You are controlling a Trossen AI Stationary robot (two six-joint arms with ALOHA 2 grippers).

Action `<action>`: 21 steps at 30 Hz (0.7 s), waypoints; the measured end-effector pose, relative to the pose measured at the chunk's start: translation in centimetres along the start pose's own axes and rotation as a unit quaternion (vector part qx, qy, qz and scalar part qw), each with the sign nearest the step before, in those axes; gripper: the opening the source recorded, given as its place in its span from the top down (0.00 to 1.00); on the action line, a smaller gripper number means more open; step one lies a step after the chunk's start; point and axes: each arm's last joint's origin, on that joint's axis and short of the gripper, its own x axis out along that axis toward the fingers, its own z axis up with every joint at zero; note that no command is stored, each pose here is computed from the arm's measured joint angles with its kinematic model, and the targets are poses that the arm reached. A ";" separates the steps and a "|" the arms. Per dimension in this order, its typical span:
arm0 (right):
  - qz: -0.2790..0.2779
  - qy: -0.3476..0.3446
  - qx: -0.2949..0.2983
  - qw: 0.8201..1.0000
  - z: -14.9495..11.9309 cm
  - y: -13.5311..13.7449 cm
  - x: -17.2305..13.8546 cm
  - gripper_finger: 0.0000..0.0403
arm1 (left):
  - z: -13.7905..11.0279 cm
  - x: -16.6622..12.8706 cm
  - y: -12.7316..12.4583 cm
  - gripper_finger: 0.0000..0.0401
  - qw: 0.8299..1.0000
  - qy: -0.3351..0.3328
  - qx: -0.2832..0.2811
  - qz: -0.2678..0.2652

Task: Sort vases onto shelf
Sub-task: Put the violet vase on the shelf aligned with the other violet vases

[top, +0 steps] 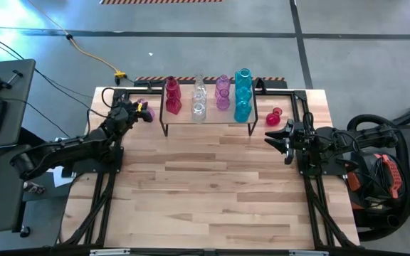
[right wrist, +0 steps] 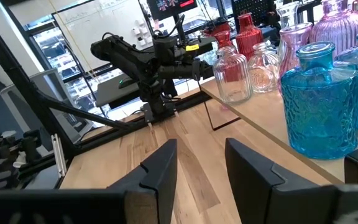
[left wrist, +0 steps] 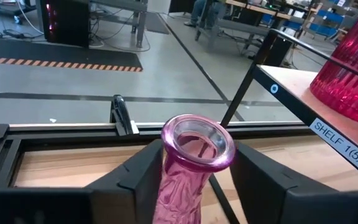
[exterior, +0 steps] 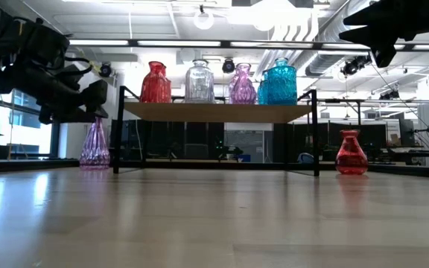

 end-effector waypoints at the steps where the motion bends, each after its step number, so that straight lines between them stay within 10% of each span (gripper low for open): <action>1: 0.000 0.000 0.000 1.000 0.0 0.0 0.0 0.70 | 0.0 0.0 0.0 0.60 1.000 0.000 0.000 0.000; 21: 0.000 0.000 0.000 1.000 0.0 0.0 0.0 0.70 | 0.0 0.0 -0.1 0.76 1.000 0.006 0.000 -0.020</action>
